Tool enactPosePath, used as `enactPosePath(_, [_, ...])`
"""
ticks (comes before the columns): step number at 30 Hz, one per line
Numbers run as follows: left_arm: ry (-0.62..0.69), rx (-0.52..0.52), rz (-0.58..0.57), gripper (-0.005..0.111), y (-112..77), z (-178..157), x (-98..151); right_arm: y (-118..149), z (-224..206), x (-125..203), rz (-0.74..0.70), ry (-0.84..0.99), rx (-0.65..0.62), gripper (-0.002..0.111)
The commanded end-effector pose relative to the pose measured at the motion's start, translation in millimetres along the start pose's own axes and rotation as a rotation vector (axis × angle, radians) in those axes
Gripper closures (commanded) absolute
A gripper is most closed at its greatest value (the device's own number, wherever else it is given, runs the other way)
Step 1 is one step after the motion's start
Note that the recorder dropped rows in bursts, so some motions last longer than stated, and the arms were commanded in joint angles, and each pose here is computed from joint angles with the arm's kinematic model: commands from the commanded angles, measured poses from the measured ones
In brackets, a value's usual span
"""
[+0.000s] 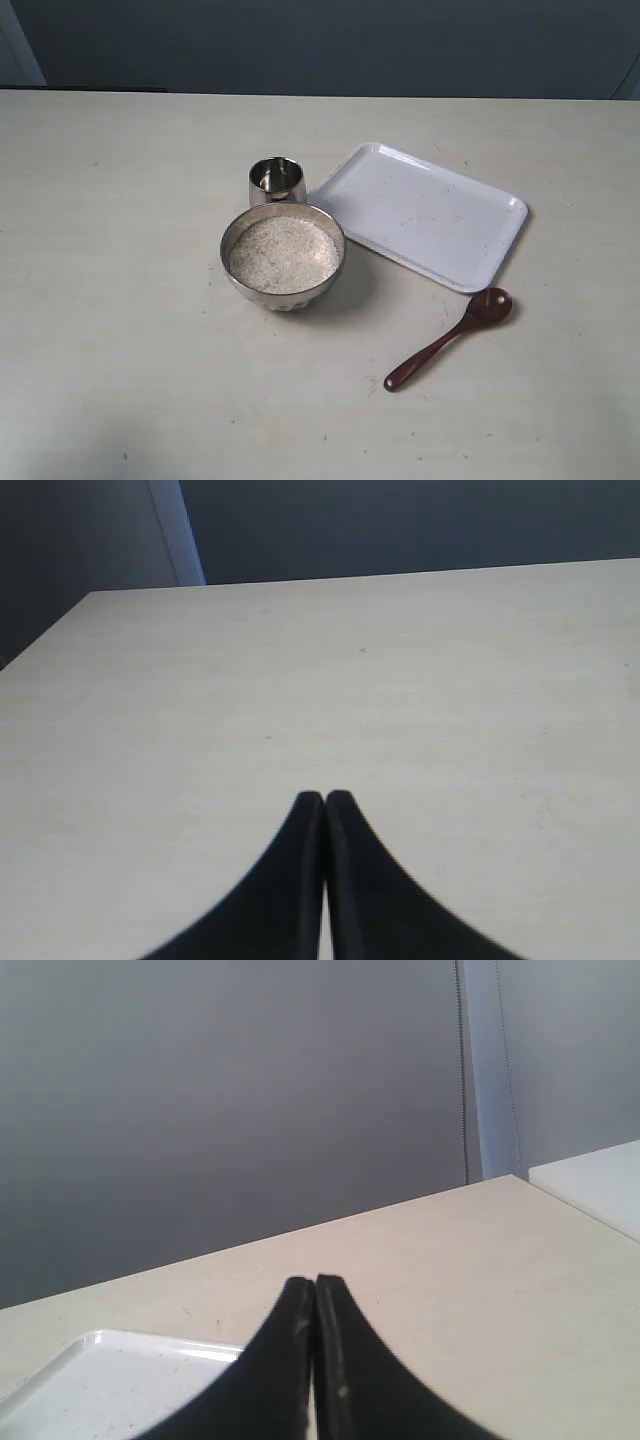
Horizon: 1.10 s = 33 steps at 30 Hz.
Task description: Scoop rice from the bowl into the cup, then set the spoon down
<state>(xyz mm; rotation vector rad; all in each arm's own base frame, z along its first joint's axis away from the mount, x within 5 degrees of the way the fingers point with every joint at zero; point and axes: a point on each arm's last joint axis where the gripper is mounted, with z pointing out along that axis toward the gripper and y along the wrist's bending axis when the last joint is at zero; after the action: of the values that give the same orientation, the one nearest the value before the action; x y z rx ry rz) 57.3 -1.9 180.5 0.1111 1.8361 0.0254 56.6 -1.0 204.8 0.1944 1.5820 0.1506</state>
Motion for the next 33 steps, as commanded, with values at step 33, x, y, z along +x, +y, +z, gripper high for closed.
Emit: enactPosePath(33, [-0.019,-0.001,0.001,0.106,0.3,-0.7,-3.7,-13.9,-25.7,-67.4,0.868,-0.745,-0.146,0.108])
